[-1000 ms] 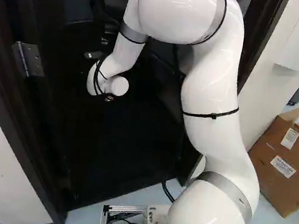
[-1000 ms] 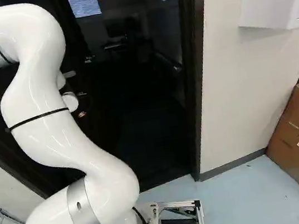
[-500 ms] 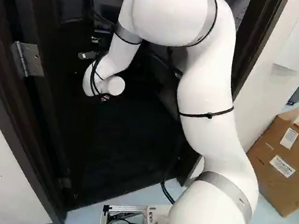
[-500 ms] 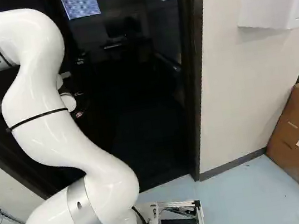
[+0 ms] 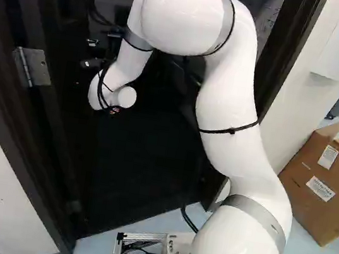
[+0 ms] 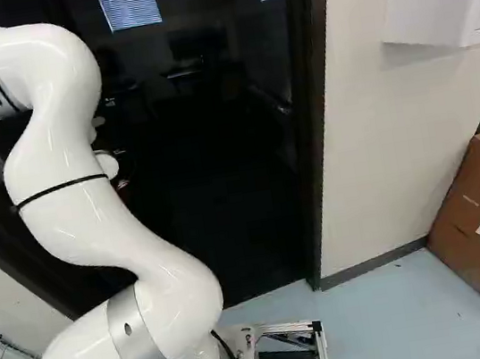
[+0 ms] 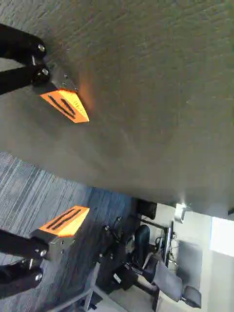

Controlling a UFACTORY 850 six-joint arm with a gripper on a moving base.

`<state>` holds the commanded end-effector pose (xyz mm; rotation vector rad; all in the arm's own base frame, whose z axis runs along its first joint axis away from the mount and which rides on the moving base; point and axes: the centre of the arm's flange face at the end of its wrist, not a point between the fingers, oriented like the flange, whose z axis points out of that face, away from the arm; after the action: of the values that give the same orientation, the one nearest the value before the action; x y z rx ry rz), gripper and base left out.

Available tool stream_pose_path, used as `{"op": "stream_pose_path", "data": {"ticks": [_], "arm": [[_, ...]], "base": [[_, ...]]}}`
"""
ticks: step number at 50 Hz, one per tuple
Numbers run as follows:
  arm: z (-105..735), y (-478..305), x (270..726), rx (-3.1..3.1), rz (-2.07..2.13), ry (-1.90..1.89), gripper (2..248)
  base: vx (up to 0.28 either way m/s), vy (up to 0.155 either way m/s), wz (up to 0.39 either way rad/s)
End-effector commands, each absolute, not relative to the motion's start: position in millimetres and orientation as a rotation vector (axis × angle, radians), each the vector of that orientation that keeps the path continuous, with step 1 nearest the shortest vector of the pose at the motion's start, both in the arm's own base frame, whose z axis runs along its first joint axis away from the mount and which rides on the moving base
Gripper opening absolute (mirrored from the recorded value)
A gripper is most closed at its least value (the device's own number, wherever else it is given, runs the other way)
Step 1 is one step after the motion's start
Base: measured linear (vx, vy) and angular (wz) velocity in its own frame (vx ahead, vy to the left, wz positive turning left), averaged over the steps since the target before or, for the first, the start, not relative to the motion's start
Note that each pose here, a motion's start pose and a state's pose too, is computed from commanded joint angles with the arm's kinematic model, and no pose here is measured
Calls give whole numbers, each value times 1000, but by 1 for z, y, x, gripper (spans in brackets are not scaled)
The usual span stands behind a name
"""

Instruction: Open the door and move inside

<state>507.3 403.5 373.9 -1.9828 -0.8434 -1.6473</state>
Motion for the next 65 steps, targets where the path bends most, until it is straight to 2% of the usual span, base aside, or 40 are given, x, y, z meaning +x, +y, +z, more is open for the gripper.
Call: {"op": "stream_pose_path", "data": {"ticks": [65], "arm": [[371, 430, 508, -1922, -1638, -918, 247]], "base": [[0, 0, 0]]}}
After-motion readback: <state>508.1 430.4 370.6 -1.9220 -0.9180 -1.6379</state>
